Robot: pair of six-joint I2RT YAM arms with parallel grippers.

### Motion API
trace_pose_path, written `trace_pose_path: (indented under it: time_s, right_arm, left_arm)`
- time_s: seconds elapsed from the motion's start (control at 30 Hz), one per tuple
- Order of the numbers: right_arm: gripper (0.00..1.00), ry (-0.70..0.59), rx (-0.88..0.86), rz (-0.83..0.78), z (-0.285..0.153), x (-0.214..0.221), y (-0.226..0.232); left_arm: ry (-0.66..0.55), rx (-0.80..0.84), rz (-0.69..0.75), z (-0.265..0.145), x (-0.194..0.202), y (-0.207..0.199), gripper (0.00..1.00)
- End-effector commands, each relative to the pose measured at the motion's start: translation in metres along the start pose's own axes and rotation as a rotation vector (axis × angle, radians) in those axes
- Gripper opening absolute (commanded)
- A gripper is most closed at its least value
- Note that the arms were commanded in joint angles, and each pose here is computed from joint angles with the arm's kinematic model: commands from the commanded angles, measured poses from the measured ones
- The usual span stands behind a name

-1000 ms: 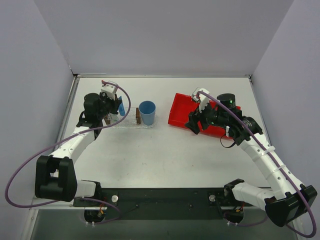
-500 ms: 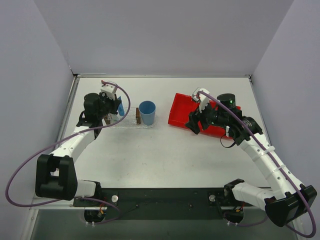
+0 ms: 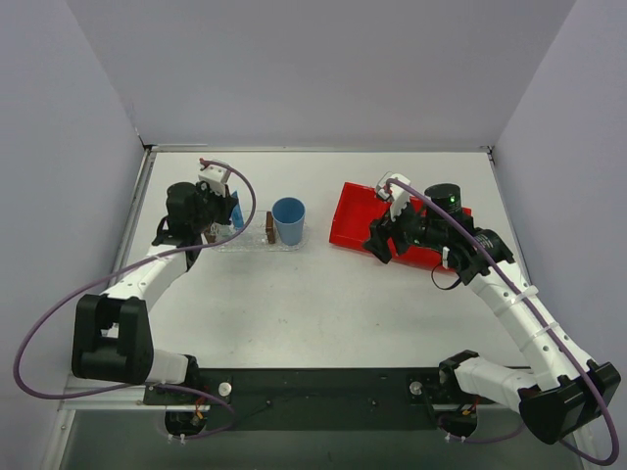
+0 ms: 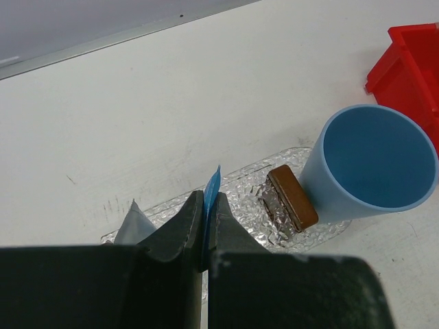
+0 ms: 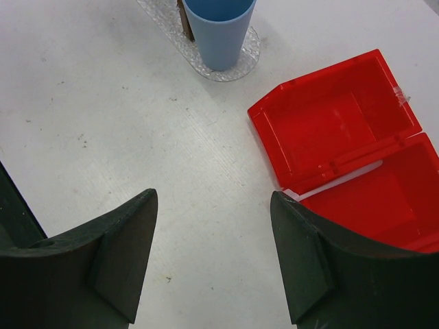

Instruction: Prepare toiletry sets of a toothbrush and toothpaste on the tray

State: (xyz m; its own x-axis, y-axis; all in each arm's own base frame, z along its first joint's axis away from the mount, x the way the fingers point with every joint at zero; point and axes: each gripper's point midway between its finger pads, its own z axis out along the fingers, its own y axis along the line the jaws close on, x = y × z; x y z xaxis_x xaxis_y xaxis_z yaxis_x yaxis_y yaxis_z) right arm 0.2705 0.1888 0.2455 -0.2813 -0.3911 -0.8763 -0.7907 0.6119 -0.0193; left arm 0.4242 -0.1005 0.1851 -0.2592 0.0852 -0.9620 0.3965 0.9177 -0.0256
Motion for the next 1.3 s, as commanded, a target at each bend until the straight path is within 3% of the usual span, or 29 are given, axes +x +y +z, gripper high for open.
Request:
trace_pose_path:
  time_s: [0.0,1.27]
  right_arm:
    - [0.61,-0.031,-0.011,-0.015,0.001,-0.006,0.000]
    - [0.61,-0.019,-0.015,-0.014,0.005,-0.001,-0.002]
  left_arm:
    - [-0.103,-0.017,-0.001,0.004,-0.032,0.008,0.00]
    - [-0.051,0.002,-0.037,0.021,-0.001,0.009,0.00]
